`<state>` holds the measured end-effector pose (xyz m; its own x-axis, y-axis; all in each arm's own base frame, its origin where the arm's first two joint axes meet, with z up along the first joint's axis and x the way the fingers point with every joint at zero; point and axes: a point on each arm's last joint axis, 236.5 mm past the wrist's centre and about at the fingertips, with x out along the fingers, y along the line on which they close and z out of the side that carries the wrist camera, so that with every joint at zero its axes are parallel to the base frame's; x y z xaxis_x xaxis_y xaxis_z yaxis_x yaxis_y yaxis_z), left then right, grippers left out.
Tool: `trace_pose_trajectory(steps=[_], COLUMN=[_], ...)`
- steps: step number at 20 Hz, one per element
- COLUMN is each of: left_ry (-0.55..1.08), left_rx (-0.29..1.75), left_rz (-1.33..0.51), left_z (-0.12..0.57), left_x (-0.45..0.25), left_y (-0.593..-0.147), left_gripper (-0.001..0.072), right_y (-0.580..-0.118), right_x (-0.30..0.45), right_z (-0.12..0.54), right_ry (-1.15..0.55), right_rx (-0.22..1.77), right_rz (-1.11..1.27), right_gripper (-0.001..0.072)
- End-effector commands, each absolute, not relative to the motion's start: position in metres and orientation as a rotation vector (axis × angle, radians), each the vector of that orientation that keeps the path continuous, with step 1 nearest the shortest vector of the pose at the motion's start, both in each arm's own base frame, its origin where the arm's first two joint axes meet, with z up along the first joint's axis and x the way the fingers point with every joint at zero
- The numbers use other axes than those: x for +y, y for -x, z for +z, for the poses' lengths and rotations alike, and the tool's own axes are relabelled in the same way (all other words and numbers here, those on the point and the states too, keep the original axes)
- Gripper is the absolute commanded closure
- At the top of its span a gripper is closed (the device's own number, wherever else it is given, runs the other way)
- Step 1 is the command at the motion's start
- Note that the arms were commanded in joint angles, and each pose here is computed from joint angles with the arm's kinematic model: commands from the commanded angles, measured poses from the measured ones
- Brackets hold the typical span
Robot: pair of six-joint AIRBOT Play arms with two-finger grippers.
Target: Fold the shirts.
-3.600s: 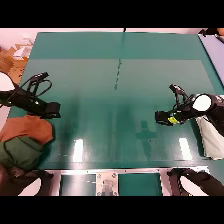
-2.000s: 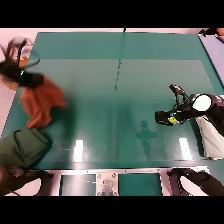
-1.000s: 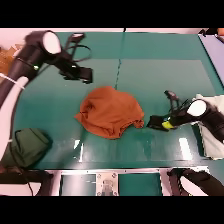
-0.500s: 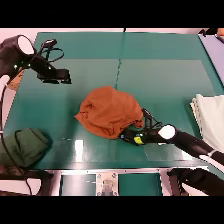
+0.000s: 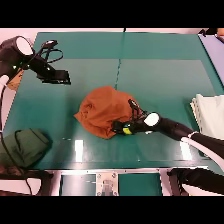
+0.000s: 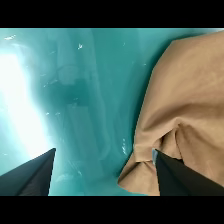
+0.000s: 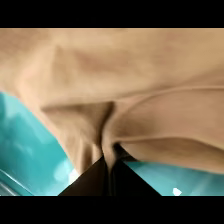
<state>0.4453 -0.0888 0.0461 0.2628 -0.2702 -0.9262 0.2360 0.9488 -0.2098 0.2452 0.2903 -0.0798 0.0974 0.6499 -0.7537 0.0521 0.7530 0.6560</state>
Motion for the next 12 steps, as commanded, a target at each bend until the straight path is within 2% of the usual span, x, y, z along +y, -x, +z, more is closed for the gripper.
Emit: trace_pose_trajectory(steps=[1, 5, 8, 12], left_ry=[0.022, 0.055, 0.203, 0.375], left_rx=[1.277, 1.284, 1.309, 1.453], left_rz=[-0.357, -0.386, -0.489, -0.603], left_z=[0.045, 0.047, 0.042, -0.024], left_x=[-0.089, -0.098, -0.132, -0.181], left_y=[-0.441, -0.437, -0.425, -0.371], left_gripper=[-0.0008, -0.0008, -0.0007, -0.0007], right_y=[-0.242, -0.292, -0.306, -0.299], right_x=[0.23, 0.114, 0.037, 0.02], right_z=[-0.063, -0.01, -0.003, -0.029], right_ry=[-0.527, -0.576, -0.683, -0.702], right_rx=[1.519, 1.342, 1.271, 1.321], right_rz=[0.489, 0.286, 0.102, 0.082], right_gripper=[0.0698, 0.0698, 0.0697, 0.0697])
